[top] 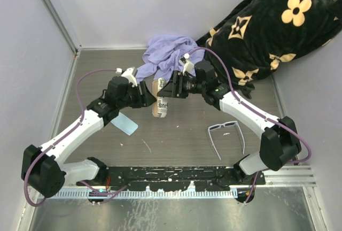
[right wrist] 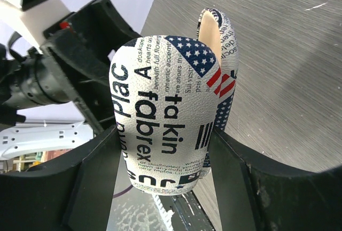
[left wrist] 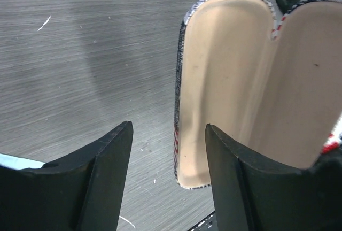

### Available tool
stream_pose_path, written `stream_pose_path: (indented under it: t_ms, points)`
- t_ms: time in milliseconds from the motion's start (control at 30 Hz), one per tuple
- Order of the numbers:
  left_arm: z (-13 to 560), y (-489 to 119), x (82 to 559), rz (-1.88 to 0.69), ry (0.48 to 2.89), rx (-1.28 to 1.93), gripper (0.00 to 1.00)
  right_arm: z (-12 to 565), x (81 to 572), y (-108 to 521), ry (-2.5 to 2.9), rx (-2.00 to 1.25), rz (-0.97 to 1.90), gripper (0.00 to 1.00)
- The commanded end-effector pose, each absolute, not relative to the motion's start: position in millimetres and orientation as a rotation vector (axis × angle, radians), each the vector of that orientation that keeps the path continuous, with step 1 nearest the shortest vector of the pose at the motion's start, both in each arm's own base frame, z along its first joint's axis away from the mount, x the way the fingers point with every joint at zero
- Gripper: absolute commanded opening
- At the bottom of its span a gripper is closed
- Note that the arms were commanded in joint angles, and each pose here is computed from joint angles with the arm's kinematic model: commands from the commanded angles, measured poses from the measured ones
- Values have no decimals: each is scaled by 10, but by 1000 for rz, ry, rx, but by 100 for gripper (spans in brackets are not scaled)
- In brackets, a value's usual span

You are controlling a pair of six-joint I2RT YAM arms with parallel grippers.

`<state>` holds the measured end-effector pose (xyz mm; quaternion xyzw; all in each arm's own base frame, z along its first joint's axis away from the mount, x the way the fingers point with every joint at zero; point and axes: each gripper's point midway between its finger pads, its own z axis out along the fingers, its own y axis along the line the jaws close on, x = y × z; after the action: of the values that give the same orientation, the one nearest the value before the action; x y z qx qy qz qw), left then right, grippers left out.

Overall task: Organize the sunglasses
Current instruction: Place the sunglasses case at the center of the board.

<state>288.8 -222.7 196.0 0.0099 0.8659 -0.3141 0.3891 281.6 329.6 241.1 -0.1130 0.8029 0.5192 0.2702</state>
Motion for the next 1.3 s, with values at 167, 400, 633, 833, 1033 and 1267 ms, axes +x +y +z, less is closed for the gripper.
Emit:
stream_pose_path:
  t_ms: [167, 400, 633, 833, 1033, 1267]
  points:
    - [2115, -2304, 3093, -795, 2118, 38, 47, 2708, 2809, 3381, 2050, -352, 1488, 1]
    - [2136, -2323, 3129, -792, 2114, 45, 43, 2656, 2796, 3378, 2070, -364, 1483, 1]
    - [2129, -2322, 3138, -787, 2117, 47, 37, 2649, 2782, 3375, 2072, -370, 1486, 1]
    - [2132, -2339, 3152, -786, 2120, 61, 30, 2604, 2781, 3383, 2085, -377, 1487, 1]
    - [2108, -2358, 3153, -786, 2129, 82, 17, 2594, 2782, 3384, 2087, -379, 1485, 1]
    - [2099, -2353, 3136, -790, 2135, 74, 0, 2592, 2801, 3379, 2084, -374, 1475, 9]
